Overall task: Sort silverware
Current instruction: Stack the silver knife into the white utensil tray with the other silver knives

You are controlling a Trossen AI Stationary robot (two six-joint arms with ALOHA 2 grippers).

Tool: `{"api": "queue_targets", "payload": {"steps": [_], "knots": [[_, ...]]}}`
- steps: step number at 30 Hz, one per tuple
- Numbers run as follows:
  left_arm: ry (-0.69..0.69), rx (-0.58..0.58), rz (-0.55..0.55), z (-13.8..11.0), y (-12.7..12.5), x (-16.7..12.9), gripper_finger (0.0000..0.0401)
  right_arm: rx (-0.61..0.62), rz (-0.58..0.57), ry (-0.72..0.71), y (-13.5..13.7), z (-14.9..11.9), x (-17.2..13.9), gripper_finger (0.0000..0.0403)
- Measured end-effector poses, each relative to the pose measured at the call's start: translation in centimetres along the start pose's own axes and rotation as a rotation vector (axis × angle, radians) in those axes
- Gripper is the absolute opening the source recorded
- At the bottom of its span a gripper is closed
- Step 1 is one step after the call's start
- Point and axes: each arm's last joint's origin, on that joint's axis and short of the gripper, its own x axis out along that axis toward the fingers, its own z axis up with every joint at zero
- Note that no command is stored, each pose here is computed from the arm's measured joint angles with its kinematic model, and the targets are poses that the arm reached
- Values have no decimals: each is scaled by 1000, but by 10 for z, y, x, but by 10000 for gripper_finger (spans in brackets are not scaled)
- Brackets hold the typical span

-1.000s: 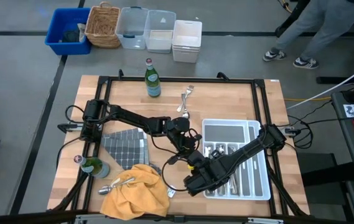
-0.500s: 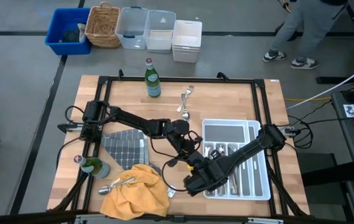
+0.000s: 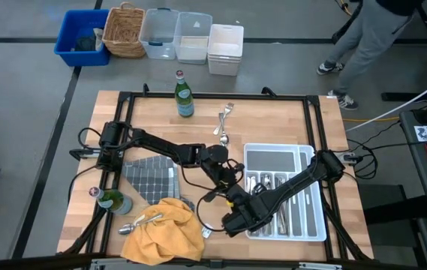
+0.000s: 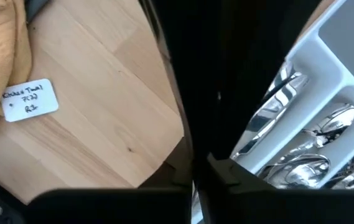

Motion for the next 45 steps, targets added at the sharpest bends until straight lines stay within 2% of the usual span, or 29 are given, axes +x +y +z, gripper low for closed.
{"api": "queue_targets", "payload": {"steps": [5, 10, 15, 18, 23, 30, 37, 45], "knots": [[8, -29, 39, 0, 1, 0, 14, -2, -16, 1, -1, -1, 0, 17], [20, -90, 92, -1, 2, 0, 51, 11, -32, -2, -3, 0, 0, 7], [19, -163, 135, 3, 9, -10, 93, 133, -80, 11, -8, -1, 0, 6], [29, -281, 170, 8, 16, -25, 104, 211, -111, 12, -11, -2, -1, 5], [99, -439, 229, 5, 29, -51, 102, 327, -114, 15, -12, 1, 0, 8], [195, -533, 249, -4, 32, -66, 96, 370, -144, 12, -17, 10, 2, 6], [275, -590, 216, -11, 25, -64, 96, 371, -175, -1, -17, 15, 10, 12], [293, -556, 195, -11, 21, -63, 95, 368, -247, 1, -19, 10, 33, 14]]}}
